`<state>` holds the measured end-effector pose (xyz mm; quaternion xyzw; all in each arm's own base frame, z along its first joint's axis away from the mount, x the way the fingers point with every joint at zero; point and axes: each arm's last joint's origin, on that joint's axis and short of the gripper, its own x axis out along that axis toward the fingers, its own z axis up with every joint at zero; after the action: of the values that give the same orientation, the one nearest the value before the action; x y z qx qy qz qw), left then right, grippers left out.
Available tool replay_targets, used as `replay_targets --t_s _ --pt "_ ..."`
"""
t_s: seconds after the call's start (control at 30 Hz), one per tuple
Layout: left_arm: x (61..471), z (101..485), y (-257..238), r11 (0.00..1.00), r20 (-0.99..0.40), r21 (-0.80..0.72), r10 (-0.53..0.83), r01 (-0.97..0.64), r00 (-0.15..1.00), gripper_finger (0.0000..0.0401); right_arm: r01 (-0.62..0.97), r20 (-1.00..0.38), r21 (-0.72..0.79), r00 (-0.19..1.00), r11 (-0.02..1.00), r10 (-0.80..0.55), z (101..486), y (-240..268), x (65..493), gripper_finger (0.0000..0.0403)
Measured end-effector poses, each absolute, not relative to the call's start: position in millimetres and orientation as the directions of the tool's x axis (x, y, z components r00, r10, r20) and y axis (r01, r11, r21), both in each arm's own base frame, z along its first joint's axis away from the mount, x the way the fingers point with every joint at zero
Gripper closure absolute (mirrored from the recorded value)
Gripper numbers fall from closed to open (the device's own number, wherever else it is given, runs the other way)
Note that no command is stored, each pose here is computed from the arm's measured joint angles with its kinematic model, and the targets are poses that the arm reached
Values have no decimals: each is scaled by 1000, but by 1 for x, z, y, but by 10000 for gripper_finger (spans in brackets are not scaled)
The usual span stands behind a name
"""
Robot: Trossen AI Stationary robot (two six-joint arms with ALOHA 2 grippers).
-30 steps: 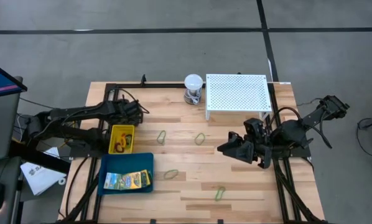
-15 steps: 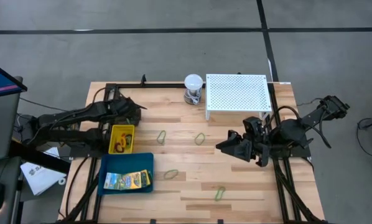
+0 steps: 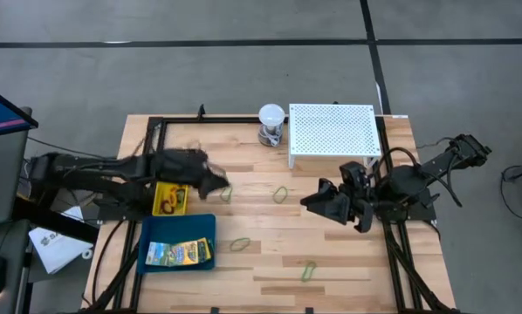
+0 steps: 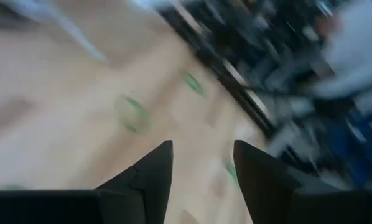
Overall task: Pick & Place Office Desk Supplies
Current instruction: Put the rubber band into the black bin
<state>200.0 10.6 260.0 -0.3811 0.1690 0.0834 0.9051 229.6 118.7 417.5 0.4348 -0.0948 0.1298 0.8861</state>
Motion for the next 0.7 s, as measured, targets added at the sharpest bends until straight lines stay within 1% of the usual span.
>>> replay_targets --t_s 0.07,0.13,0.2,0.27,0.4,0.5,0.6,0.67,0.7 --pt "206 252 -7 739 -417 -620 -25 -264 909 236 -314 283 741 948 594 148 418 119 230 255" --pt "208 238 -18 778 -509 -552 -29 -300 860 236 -315 284 739 947 595 149 418 119 229 255" --pt "213 224 -25 806 -619 -482 -35 -344 784 236 -315 283 740 947 595 149 418 119 229 255" --pt "220 213 -31 840 -727 -397 -40 -371 685 237 -316 284 740 947 595 149 418 119 229 255" --pt "250 220 -35 899 -820 -260 -13 -352 573 237 -318 289 740 946 593 148 419 118 229 255" --pt "273 217 -24 889 -902 -146 61 -434 428 236 -324 298 741 944 588 144 420 116 228 255" --pt "290 208 -13 869 -965 -53 82 -492 248 233 -323 299 741 944 589 141 421 114 226 255" --pt "296 197 -6 831 -988 6 89 -556 122 233 -335 313 741 939 583 141 424 114 224 255" --pt "298 192 -3 802 -992 14 86 -597 93 233 -337 317 738 938 584 141 425 114 223 255"
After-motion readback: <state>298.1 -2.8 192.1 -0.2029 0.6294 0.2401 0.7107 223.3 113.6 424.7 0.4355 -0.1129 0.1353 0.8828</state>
